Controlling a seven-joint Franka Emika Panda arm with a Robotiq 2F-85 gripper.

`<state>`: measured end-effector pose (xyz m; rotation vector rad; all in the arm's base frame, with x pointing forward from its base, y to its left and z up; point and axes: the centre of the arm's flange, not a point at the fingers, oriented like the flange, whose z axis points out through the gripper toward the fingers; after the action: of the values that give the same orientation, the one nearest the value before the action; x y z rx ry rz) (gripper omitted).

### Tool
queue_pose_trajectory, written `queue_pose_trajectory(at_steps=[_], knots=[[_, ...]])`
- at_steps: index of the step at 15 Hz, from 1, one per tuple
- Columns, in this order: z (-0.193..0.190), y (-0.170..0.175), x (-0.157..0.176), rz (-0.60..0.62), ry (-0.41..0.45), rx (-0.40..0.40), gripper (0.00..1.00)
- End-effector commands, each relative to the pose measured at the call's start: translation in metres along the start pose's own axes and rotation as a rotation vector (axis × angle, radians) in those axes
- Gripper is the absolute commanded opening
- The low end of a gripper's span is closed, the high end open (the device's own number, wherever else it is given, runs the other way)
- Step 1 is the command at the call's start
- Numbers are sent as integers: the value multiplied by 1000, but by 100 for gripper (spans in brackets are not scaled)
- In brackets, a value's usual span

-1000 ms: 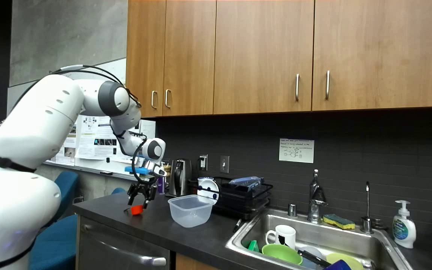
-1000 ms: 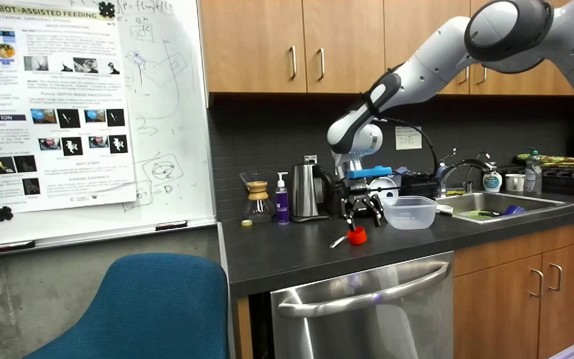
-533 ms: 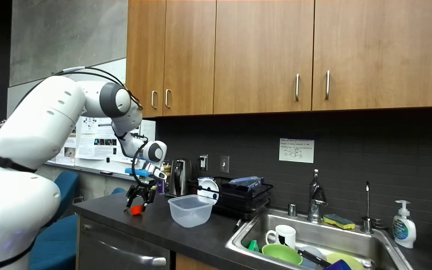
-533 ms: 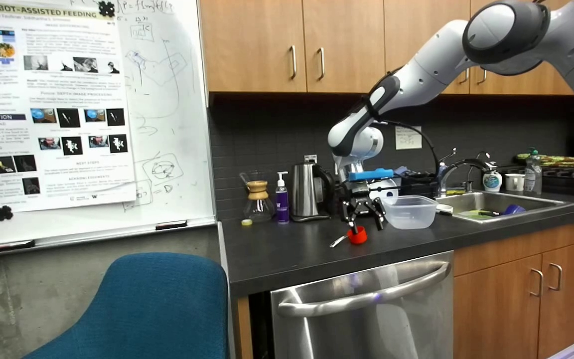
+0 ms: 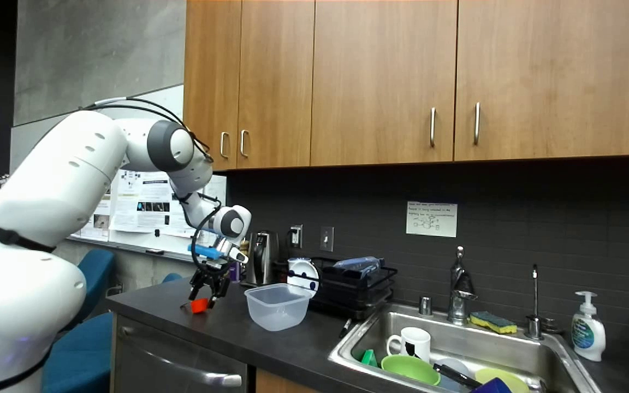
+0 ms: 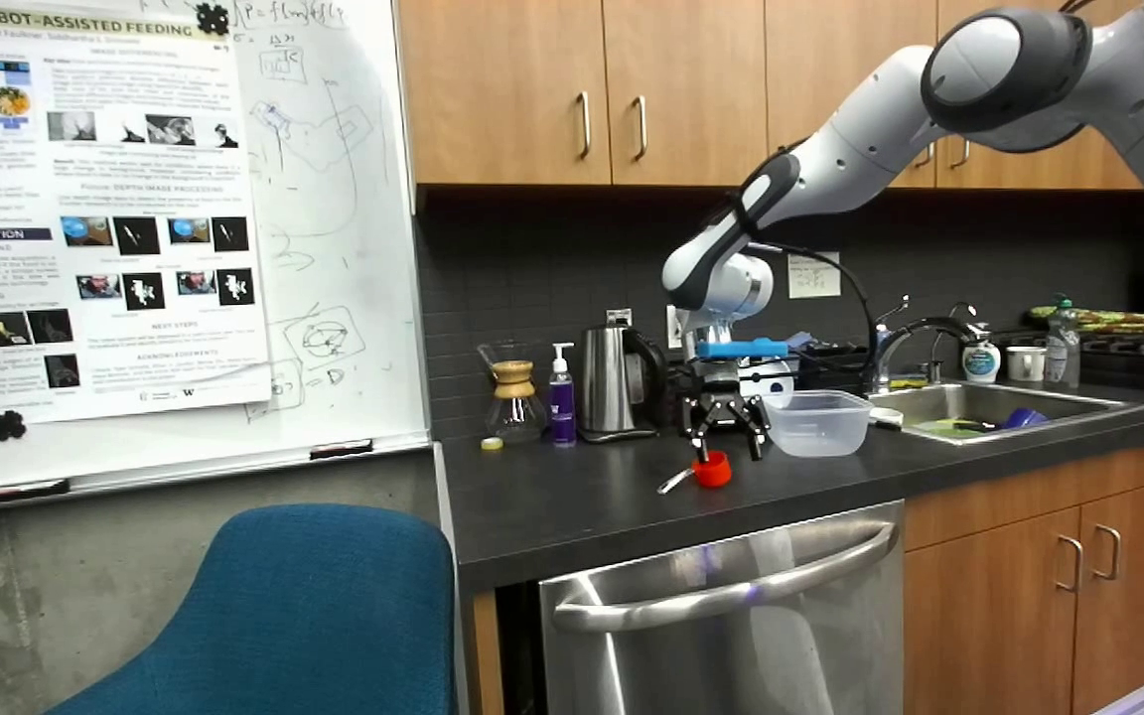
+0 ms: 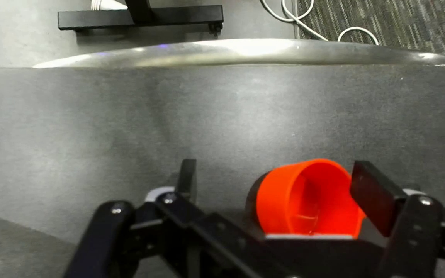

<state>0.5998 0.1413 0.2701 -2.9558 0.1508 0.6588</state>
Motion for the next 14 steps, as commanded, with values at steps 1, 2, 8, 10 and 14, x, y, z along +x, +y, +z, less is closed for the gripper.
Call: queue_pose_trajectory(at_steps=[1,2,8,10,14], knots=[[0,-1,0,0,0,0,100],[0,-1,0,0,0,0,100],[0,-1,0,1,1,0,100],[2,2,0,-2,1,20,100],[1,19,2,25,2,33,100]])
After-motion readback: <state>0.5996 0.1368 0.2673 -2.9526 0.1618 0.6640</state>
